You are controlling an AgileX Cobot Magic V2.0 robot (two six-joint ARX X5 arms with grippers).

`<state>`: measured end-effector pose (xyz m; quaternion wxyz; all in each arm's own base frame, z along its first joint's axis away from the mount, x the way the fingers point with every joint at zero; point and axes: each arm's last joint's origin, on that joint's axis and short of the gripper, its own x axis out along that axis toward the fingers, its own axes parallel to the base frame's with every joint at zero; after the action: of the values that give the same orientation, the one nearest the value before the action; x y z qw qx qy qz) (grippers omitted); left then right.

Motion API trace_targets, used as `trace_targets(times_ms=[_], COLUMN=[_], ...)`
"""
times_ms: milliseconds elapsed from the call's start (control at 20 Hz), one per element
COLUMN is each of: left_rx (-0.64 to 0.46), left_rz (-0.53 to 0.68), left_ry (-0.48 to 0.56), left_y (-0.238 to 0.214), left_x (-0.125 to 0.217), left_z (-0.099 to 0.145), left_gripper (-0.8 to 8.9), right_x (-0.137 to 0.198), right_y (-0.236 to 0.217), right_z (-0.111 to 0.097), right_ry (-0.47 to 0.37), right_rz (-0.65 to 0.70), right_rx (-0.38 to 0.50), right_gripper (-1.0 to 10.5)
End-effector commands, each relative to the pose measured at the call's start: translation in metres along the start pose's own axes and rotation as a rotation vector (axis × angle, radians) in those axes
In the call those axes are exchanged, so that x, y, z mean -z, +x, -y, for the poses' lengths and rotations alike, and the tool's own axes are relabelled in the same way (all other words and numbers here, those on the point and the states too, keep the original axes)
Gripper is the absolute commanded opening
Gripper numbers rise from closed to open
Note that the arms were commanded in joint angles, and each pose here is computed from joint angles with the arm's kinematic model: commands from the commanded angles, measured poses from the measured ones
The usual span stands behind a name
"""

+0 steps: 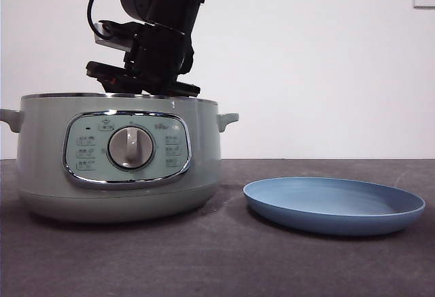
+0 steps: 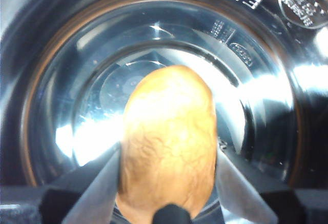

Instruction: Take the potato out from the steamer,put the potato on the plate,close the lid

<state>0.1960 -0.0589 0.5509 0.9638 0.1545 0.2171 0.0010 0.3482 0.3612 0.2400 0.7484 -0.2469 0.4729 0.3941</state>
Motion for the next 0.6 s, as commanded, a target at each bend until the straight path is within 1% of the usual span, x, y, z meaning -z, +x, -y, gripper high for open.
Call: trace_targets(times_ms=[50, 100, 200, 300, 350, 400, 450, 500, 550, 600], left_rx=[0.000, 0.000, 0.002, 0.005, 0.021, 0.067, 0.126, 0.167, 0.183, 0.188], left_rz=[-0.033, -0.033, -0.036, -0.041, -0.042, -0.039, -0.033, -0.031, -0.032, -0.032], left_ry=[0.021, 0.021, 0.023, 0.025, 0.026, 0.027, 0.027, 0.029, 0.030, 0.030], left_y=[-0.007, -0.007, -0.005, -0.003, -0.001, 0.001, 0.002, 0.005, 0.007, 0.009], left_x=[0.005, 0.005, 0.005, 0.004, 0.004, 0.004, 0.003, 0.002, 0.002, 0.001], left_z=[-0.002, -0.002, -0.001, 0.000, 0.001, 0.003, 0.005, 0.007, 0.009, 0.010], left_gripper=[-0.06, -0.06, -0.06, -0.06, -0.06, -0.06, -0.06, -0.06, -0.06, -0.06], right_x=[-0.007, -0.011, -0.012, 0.003, 0.015, 0.031, 0.051, 0.067, 0.076, 0.084], right_y=[-0.022, -0.047, -0.118, -0.198, -0.229, -0.259, -0.283, -0.299, -0.313, -0.322], right_z=[-0.002, 0.000, 0.003, 0.010, 0.013, 0.017, 0.023, 0.030, 0.037, 0.045], right_ry=[-0.014, -0.011, -0.004, 0.027, 0.041, 0.063, 0.096, 0.146, 0.237, 0.290], right_rz=[0.048, 0.092, 0.208, 0.344, 0.384, 0.397, 0.379, 0.356, 0.384, 0.403], right_rx=[0.009, 0.020, 0.048, 0.091, 0.110, 0.133, 0.153, 0.172, 0.203, 0.230], right_gripper=[-0.1, -0.1, -0.1, -0.1, -0.1, -0.1, -0.1, -0.1, -0.1, -0.1])
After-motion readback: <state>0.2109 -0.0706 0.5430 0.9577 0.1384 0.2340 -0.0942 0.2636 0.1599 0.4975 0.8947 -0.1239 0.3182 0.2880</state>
